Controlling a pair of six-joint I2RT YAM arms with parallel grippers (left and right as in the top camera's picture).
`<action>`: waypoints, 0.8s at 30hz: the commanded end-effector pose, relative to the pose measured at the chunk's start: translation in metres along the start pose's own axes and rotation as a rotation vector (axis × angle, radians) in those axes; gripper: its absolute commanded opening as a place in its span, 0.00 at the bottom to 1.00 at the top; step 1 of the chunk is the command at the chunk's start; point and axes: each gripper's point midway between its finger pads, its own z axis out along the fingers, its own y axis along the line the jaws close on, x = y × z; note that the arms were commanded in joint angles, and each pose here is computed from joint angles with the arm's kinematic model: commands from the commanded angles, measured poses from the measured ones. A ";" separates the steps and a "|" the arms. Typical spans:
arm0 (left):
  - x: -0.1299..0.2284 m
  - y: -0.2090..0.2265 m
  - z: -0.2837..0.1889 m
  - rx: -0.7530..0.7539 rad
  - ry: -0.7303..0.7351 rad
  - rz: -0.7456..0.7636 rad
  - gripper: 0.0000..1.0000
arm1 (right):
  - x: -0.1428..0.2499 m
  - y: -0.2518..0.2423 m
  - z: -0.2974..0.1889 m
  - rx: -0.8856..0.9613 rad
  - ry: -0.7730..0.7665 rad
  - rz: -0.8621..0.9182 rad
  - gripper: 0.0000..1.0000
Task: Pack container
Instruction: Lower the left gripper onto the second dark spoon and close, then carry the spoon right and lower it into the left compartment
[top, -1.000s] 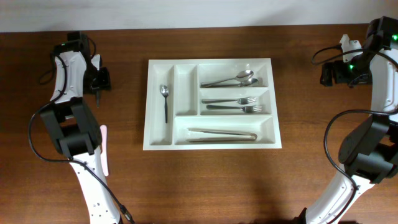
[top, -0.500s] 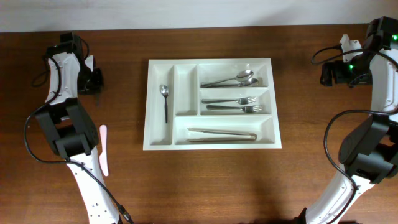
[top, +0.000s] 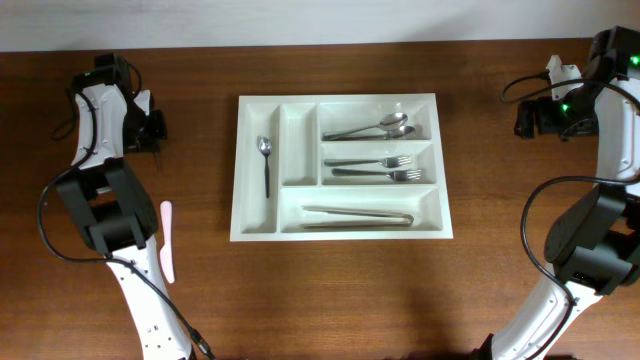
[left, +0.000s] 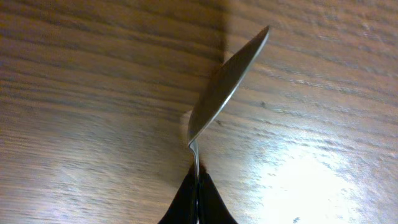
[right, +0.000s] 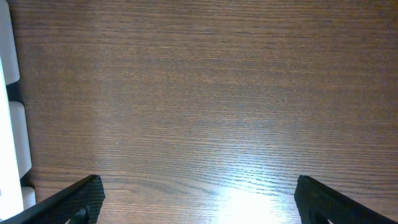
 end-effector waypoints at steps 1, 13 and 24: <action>0.005 -0.012 0.012 0.064 0.047 0.002 0.02 | 0.001 0.001 0.004 -0.011 0.004 -0.007 0.99; 0.002 -0.070 -0.105 0.101 -0.049 0.106 0.02 | 0.001 0.001 0.004 -0.011 0.004 -0.007 0.99; 0.022 -0.177 -0.137 0.267 -0.078 0.221 0.02 | 0.001 0.001 0.004 -0.011 0.004 -0.007 0.99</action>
